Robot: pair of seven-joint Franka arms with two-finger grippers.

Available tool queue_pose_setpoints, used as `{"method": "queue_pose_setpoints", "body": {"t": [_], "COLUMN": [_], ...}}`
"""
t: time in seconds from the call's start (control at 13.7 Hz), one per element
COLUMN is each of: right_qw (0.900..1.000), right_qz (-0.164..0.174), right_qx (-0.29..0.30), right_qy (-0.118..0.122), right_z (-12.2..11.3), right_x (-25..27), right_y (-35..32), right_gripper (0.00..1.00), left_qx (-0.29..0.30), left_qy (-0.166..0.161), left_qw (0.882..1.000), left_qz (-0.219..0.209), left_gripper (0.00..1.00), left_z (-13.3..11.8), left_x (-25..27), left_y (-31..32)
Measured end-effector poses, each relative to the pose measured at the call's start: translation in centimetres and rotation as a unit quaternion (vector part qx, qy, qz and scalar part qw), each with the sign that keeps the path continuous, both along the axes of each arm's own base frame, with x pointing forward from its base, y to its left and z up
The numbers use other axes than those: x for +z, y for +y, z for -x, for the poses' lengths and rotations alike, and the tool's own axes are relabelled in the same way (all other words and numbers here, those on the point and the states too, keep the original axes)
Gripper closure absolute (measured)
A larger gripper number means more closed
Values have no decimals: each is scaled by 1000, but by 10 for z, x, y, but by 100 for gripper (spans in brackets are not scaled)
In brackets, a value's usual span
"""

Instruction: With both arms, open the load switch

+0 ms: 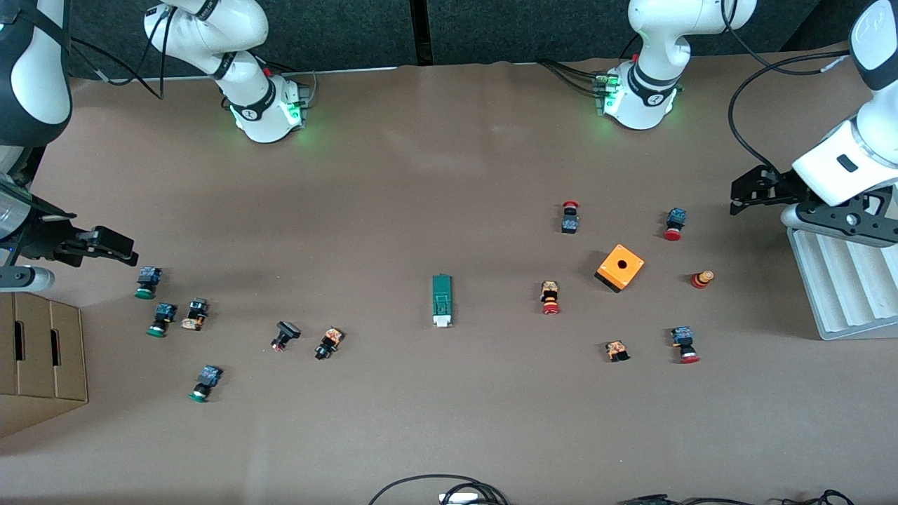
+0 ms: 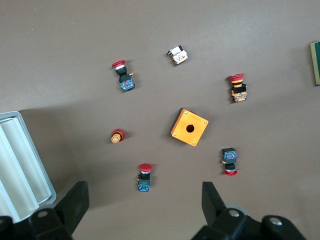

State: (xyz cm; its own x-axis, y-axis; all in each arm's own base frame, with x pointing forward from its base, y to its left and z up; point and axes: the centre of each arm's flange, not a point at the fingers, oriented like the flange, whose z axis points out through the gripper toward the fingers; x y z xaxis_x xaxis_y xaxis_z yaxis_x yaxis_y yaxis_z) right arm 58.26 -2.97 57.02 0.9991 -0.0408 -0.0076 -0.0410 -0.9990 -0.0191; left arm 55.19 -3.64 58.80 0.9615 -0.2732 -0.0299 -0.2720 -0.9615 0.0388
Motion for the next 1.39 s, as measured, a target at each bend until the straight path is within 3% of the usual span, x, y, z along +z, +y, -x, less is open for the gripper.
{"method": "queue_pose_setpoints", "body": {"t": [0.51, 0.88, 1.17, 1.39], "right_qw": [1000, 1000, 997, 987], "right_qz": [1, -10, -36, -79], "right_qx": [3, -3, -62, -132], "right_qy": [5, 8, 20, 40], "right_z": [-4, -8, -27, -45], "right_x": [-8, -15, -33, -54], "right_y": [5, 8, 20, 31], "right_gripper": [0, 0, 0, 0], "left_qx": [22, 60, 88, 112], "left_qy": [2, 3, -12, -35], "left_qw": [1000, 998, 996, 993], "left_qz": [-1, -4, -1, 12], "left_gripper": [0, 0, 0, 0], "left_z": [1, 7, 18, 26], "left_x": [0, 1, 8, 7], "left_y": [-8, -58, -122, -177]}}
